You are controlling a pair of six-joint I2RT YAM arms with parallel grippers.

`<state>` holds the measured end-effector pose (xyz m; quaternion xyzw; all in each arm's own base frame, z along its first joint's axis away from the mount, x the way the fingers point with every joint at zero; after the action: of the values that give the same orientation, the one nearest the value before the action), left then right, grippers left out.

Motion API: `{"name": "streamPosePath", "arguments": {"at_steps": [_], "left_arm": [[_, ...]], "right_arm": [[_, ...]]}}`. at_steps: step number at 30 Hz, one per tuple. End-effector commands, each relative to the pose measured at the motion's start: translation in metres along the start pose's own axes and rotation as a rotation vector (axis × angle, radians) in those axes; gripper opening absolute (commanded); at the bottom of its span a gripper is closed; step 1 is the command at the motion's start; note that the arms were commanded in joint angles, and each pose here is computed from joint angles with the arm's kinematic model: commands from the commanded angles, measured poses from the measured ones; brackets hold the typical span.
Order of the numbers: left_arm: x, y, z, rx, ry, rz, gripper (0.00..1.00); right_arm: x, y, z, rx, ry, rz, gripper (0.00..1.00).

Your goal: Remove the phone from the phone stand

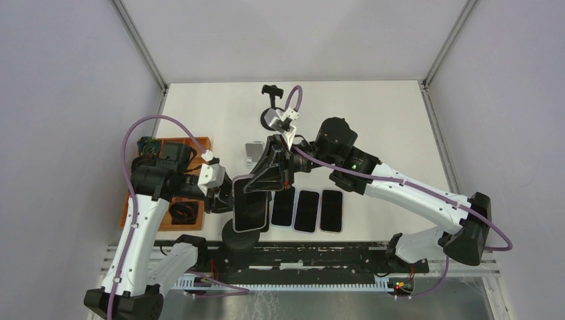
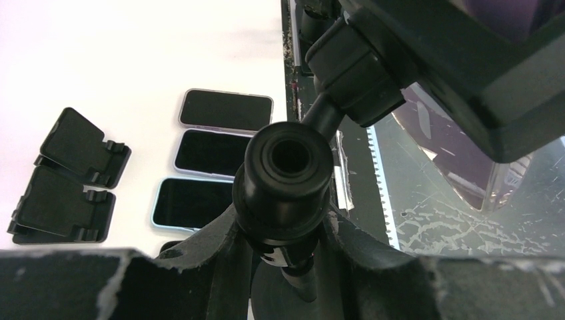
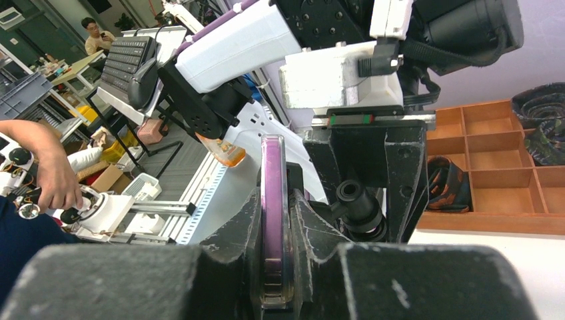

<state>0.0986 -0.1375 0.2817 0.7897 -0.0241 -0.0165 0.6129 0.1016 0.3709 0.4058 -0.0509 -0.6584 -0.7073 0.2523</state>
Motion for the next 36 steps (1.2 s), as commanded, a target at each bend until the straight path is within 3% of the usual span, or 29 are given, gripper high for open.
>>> {"name": "streamPosePath", "arguments": {"at_steps": [1,12,24,28,36], "left_arm": [[-0.007,-0.028,-0.005,0.137,0.016,0.055,0.02],[-0.008,-0.039,-0.007,0.185,0.027,0.054,0.02],[0.002,-0.032,-0.008,0.179,0.065,0.044,0.02],[0.011,-0.022,-0.011,0.179,0.11,0.053,0.02],[0.012,-0.002,-0.016,0.17,0.143,0.105,0.02]], "right_arm": [[0.054,0.121,-0.033,-0.424,-0.002,-0.362,0.0],[0.052,0.134,-0.056,-0.455,-0.029,-0.346,0.0],[0.036,0.119,-0.095,-0.414,-0.144,-0.293,0.0],[0.026,0.107,-0.11,-0.381,-0.223,-0.258,0.0],[-0.02,0.074,-0.156,-0.229,-0.561,-0.153,0.0]]}}
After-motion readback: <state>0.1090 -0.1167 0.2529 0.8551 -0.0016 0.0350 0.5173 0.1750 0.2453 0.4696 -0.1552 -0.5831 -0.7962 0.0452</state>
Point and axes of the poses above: each gripper's point midway between its finger pads, its own z axis out along the fingers, its own x axis along the line the jaws close on, y = z × x, the point moved 4 cm from there along -z, back along the fingers, and after that the axes turned 2 degrees about z, right-handed, at the moved point
